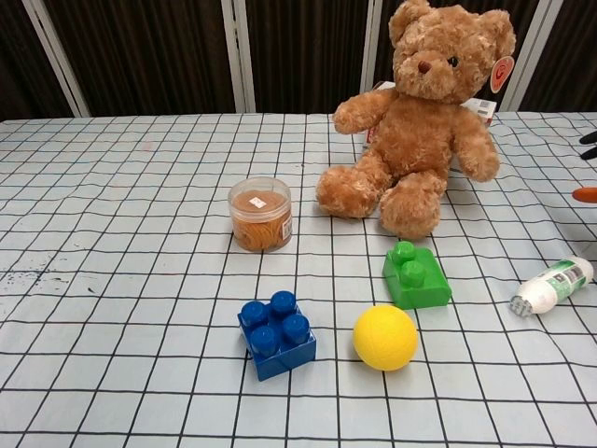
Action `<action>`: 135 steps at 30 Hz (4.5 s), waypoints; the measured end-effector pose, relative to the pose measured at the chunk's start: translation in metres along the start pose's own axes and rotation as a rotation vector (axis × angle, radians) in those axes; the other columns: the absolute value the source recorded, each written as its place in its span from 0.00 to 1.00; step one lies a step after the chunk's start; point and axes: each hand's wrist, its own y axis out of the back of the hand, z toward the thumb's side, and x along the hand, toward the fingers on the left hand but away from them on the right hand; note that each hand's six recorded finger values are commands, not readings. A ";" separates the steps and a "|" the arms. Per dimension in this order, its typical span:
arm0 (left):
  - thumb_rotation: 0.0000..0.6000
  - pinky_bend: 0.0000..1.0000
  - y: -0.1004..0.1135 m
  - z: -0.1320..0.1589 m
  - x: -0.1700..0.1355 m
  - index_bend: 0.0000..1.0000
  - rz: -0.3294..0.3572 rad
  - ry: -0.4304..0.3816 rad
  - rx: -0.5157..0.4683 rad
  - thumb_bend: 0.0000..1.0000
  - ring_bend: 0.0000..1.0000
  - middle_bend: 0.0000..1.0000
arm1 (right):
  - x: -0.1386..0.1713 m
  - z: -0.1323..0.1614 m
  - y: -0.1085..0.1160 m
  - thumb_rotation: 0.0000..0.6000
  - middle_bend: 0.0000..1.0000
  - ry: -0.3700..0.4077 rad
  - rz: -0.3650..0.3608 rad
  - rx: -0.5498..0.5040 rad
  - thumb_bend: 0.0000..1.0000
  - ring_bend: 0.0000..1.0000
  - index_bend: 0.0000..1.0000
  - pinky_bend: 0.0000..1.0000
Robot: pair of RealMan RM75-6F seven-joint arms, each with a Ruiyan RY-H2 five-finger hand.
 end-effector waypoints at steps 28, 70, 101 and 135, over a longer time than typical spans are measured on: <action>1.00 0.14 0.001 -0.009 0.006 0.20 -0.008 0.032 -0.017 0.17 0.01 0.07 | -0.045 0.068 -0.050 1.00 0.30 -0.190 -0.061 -0.197 0.25 0.24 0.30 0.00; 1.00 0.14 0.003 -0.019 0.011 0.20 -0.014 0.054 -0.037 0.17 0.01 0.07 | -0.064 0.099 -0.080 1.00 0.38 -0.305 -0.131 -0.185 0.25 0.32 0.38 0.05; 1.00 0.14 0.004 -0.020 0.010 0.20 -0.012 0.061 -0.037 0.17 0.01 0.07 | -0.067 0.097 -0.063 1.00 0.64 -0.256 -0.221 -0.230 0.24 0.61 0.71 0.25; 1.00 0.14 0.004 -0.021 0.009 0.20 -0.011 0.065 -0.036 0.17 0.01 0.07 | -0.064 0.075 -0.072 1.00 0.74 -0.316 -0.209 -0.165 0.31 0.69 0.86 0.35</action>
